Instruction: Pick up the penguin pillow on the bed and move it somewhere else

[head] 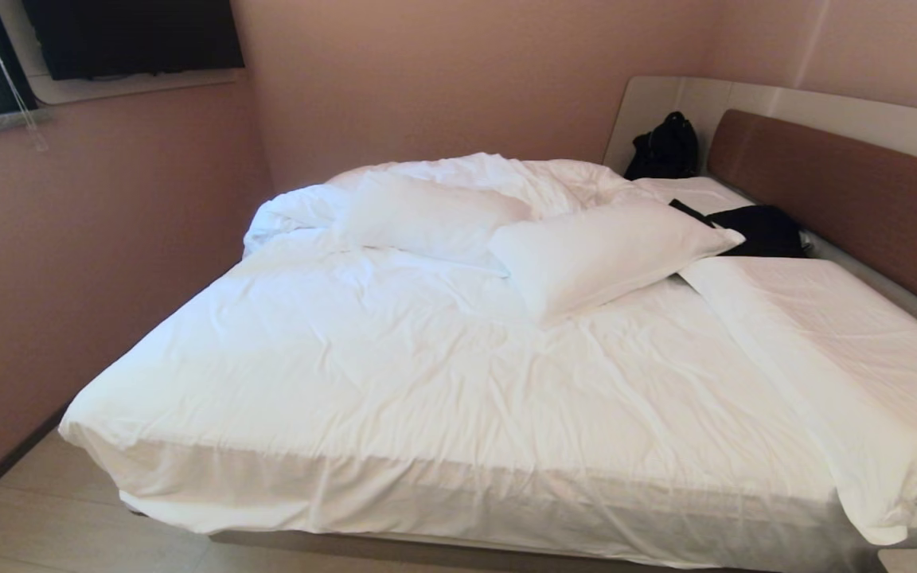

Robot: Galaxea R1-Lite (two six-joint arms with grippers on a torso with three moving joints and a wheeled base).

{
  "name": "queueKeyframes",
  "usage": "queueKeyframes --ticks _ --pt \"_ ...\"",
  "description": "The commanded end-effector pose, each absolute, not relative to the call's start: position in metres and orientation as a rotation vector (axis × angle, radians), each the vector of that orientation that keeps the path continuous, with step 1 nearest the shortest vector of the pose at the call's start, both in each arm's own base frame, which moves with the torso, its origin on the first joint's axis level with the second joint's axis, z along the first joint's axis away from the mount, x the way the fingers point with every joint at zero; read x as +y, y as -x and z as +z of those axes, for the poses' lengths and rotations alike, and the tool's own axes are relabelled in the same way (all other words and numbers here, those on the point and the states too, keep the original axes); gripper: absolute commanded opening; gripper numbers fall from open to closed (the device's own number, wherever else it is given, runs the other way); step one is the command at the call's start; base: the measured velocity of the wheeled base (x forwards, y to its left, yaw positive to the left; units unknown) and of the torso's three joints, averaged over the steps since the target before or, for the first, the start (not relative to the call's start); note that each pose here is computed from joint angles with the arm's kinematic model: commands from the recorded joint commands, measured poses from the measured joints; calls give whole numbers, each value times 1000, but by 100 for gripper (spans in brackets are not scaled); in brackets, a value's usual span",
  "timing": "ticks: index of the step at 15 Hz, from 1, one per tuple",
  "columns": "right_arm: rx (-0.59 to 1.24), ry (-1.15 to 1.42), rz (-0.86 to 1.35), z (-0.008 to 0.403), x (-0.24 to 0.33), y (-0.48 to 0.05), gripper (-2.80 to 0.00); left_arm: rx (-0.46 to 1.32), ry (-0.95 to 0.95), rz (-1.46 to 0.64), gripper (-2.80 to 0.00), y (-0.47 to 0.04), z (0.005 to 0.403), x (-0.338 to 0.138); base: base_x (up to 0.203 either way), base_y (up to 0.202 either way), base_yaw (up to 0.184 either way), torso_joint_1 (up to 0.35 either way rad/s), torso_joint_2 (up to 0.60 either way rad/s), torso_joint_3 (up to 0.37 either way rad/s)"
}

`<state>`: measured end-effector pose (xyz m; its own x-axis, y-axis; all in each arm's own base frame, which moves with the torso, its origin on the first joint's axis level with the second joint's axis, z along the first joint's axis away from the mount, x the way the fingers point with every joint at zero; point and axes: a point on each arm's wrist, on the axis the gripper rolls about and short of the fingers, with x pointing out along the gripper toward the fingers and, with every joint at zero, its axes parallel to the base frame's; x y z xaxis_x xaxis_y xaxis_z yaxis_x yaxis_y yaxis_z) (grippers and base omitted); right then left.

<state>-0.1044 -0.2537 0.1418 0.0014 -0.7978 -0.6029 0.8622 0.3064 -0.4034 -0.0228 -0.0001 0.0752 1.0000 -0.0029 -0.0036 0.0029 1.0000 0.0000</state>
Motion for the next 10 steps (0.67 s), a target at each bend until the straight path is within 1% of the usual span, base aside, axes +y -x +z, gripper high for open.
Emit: queueKeyframes --ticks 1,3,5,10 --pt "877 -115 -1348 140 -251 121 -280 3 0 -3 -280 23 75 0 0 0 0 0 0 0" --pt "887 -135 -1371 136 -253 133 -280 3 0 -2 -280 23 75 0 0 0 0 0 0 0" --pt "903 -171 -1363 122 -261 141 -280 3 0 -3 -280 23 75 0 0 0 0 0 0 0" --pt "939 -202 -1403 69 -290 172 -280 3 0 -3 -280 23 75 0 0 0 0 0 0 0"
